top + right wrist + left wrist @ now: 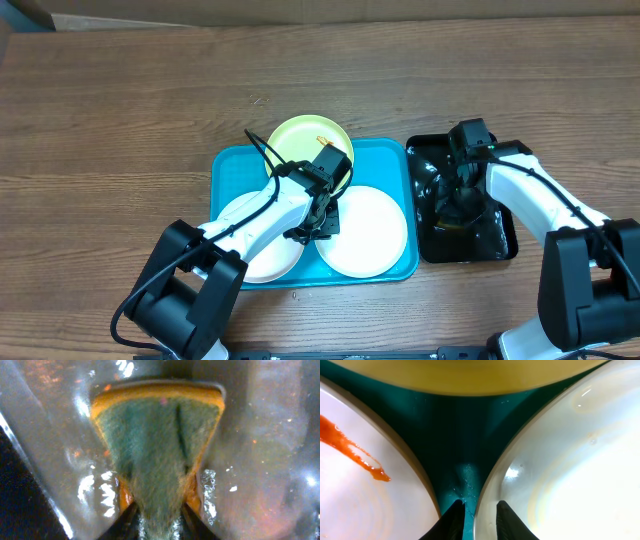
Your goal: Clean dirty plates on tray and stack at the side
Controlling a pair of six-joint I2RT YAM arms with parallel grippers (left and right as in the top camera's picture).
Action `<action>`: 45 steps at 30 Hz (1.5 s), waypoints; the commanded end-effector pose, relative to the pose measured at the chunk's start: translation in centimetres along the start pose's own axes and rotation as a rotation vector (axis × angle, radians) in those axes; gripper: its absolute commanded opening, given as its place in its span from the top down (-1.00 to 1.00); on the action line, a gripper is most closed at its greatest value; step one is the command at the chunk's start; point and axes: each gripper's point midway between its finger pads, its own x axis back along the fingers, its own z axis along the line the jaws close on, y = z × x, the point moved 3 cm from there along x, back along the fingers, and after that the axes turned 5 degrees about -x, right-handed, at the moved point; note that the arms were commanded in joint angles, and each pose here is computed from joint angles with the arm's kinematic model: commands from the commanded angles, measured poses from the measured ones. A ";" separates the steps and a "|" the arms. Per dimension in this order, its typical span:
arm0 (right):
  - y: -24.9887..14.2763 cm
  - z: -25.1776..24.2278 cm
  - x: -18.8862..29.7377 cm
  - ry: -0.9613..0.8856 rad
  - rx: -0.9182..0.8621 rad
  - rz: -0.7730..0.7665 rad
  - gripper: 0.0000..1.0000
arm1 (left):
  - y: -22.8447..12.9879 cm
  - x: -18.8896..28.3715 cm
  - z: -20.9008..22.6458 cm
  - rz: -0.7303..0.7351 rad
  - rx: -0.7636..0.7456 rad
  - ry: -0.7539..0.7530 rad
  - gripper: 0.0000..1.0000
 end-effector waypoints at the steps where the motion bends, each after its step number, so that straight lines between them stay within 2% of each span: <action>1: -0.9 -0.3 -0.8 -0.006 -0.003 0.016 0.56 | 0.4 0.1 -0.1 -0.005 -0.010 -0.001 0.52; 3: -0.6 -0.4 -0.7 -0.006 -0.008 0.009 0.57 | 0.3 0.1 -0.1 -0.004 -0.010 0.000 0.52; 4: -0.2 -0.4 -0.3 -0.002 -0.013 -0.001 0.44 | 0.3 0.1 -0.1 -0.003 -0.010 0.000 0.51; 5: 0.3 -0.4 0.0 0.002 -0.018 -0.011 0.21 | 0.3 0.1 -0.1 -0.003 -0.010 0.000 0.50; 9: 2.2 0.0 1.6 0.023 -0.031 -0.063 0.16 | 0.3 0.1 -0.1 -0.004 -0.010 -0.001 0.47; 14: 3.4 0.3 1.9 0.043 -0.034 -0.111 -0.10 | 0.3 0.1 -0.1 0.000 -0.010 -0.004 0.47; 19: 2.9 0.2 0.3 0.048 -0.032 -0.123 -0.09 | 0.2 0.1 -0.4 0.004 -0.009 -0.012 0.47; 21: 2.5 0.0 -0.5 0.047 -0.032 -0.121 0.07 | 0.1 0.1 -0.4 0.004 -0.010 -0.012 0.49; 22: 2.2 -0.1 -0.9 0.045 -0.032 -0.119 0.24 | 0.1 0.1 -0.4 0.004 -0.012 -0.012 0.50; 24: 2.0 -0.8 -1.3 0.008 -0.038 -0.120 0.44 | 0.1 0.1 -0.5 0.003 -0.014 -0.013 0.49; 26: 1.9 -1.8 -1.3 -0.055 -0.042 -0.125 0.44 | 0.1 0.1 -0.5 0.004 -0.014 -0.013 0.40; 30: 1.8 -3.2 -1.1 -0.139 -0.090 -0.131 0.44 | 0.1 0.1 -0.5 0.005 -0.014 -0.012 0.40; 35: 1.8 -3.3 -1.1 -0.139 -0.091 -0.132 0.41 | 0.1 0.1 -0.5 0.004 -0.014 -0.013 0.43; 41: 3.0 -3.2 0.8 -0.101 -0.126 -0.122 0.29 | -0.1 0.1 -1.1 0.017 -0.016 -0.050 0.54; 45: 3.7 -2.4 2.2 -0.036 -0.126 -0.107 0.10 | 0.0 0.1 -1.6 0.007 -0.027 -0.067 0.55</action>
